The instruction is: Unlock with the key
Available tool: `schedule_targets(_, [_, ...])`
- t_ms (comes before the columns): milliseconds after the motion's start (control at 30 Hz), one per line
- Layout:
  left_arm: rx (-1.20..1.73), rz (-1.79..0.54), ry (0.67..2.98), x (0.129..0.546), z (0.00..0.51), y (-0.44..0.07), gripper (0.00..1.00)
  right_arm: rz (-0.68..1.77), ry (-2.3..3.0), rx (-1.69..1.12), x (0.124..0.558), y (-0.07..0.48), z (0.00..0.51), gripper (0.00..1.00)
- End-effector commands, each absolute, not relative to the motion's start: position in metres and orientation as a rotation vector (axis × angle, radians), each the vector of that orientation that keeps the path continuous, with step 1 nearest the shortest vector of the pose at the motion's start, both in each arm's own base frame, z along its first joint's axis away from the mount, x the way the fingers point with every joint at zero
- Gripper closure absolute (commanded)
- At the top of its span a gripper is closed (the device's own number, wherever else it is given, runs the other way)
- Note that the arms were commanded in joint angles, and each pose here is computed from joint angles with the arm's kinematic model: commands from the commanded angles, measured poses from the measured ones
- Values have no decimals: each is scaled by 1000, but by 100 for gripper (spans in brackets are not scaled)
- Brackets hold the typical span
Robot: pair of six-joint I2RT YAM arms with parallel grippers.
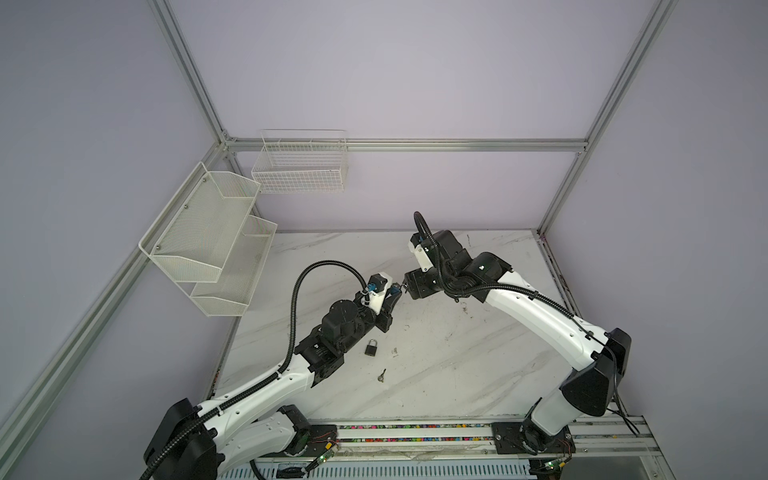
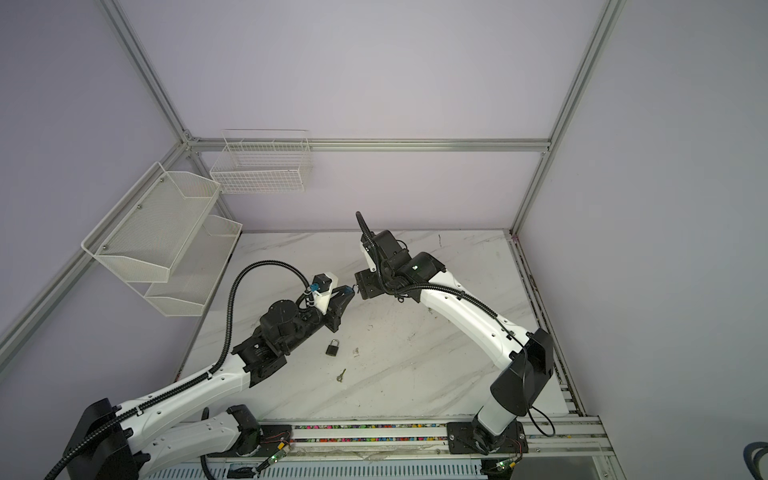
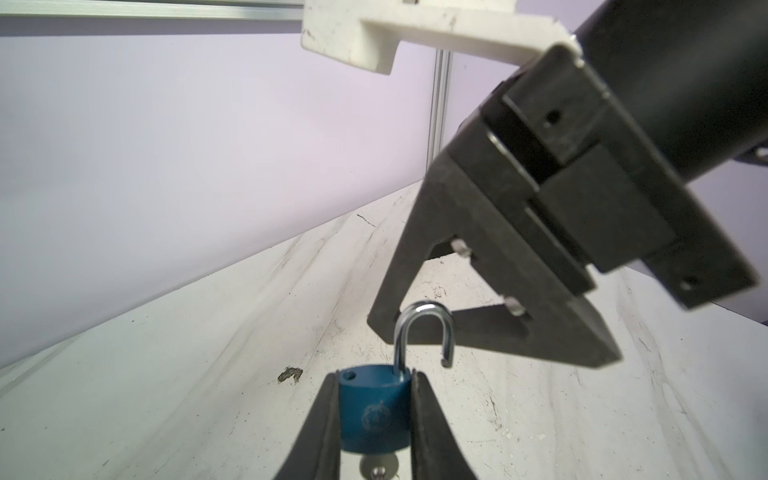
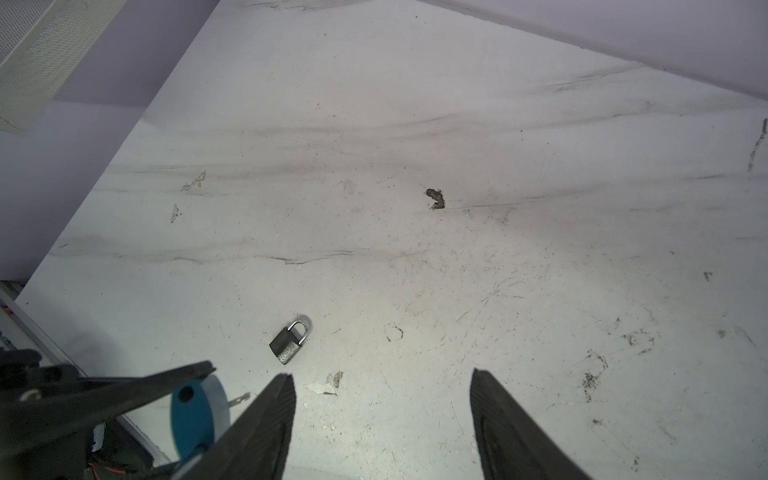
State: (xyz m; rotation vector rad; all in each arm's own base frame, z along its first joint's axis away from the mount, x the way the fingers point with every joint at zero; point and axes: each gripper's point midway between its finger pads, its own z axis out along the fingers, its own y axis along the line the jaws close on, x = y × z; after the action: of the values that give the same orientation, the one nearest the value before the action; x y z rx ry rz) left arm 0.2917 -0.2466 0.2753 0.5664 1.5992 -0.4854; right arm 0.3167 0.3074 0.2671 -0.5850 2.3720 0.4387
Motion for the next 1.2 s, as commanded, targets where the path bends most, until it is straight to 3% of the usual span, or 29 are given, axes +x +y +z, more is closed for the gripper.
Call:
schedule_targets(0, [523,-469,1538,291,291,-238,100,396,2371,-566,313,294,271,28])
schedule_targets(300, [429,-419,1600,294,294,-219,100,381,2341,-446,315,278,284,27])
schedule_targets(733, [154,-394,1861,285,303,-172,100,628,2304,-229,289,269,276,27])
schedule_targets(1167, [-29,-356,2220,324,230,-158,100,662,2331,-170,305,288,219,27])
